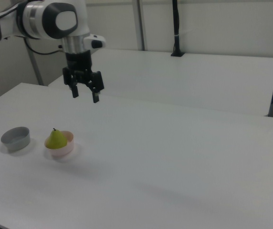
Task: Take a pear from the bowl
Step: 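Move the open gripper over the pink bowl holding the green pear, then lower the gripper onto the green pear and close on it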
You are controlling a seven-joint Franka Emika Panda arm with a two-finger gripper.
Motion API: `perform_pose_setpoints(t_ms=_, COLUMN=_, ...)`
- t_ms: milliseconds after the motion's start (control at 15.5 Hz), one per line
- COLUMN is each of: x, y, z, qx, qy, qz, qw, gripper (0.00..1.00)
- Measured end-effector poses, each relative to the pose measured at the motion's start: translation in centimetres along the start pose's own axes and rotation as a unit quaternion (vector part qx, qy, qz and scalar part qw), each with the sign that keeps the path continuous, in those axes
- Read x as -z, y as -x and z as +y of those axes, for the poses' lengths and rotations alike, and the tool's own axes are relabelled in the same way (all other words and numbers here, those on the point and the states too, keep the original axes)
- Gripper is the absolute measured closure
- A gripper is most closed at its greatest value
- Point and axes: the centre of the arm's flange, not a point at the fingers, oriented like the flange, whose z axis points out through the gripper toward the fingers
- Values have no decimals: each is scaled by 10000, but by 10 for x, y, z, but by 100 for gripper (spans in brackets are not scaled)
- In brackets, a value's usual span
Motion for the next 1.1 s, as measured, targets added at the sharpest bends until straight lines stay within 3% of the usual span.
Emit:
perform_pose_setpoints(t_ms=647, x=-7, y=15, z=-118, qx=964, qy=59, qz=-56, qw=9953, gripper=0)
perform_pose_setpoints(t_ms=1100, x=-89, y=-2, z=-166, qx=1278, qy=249, qz=-707, qw=9890, gripper=0)
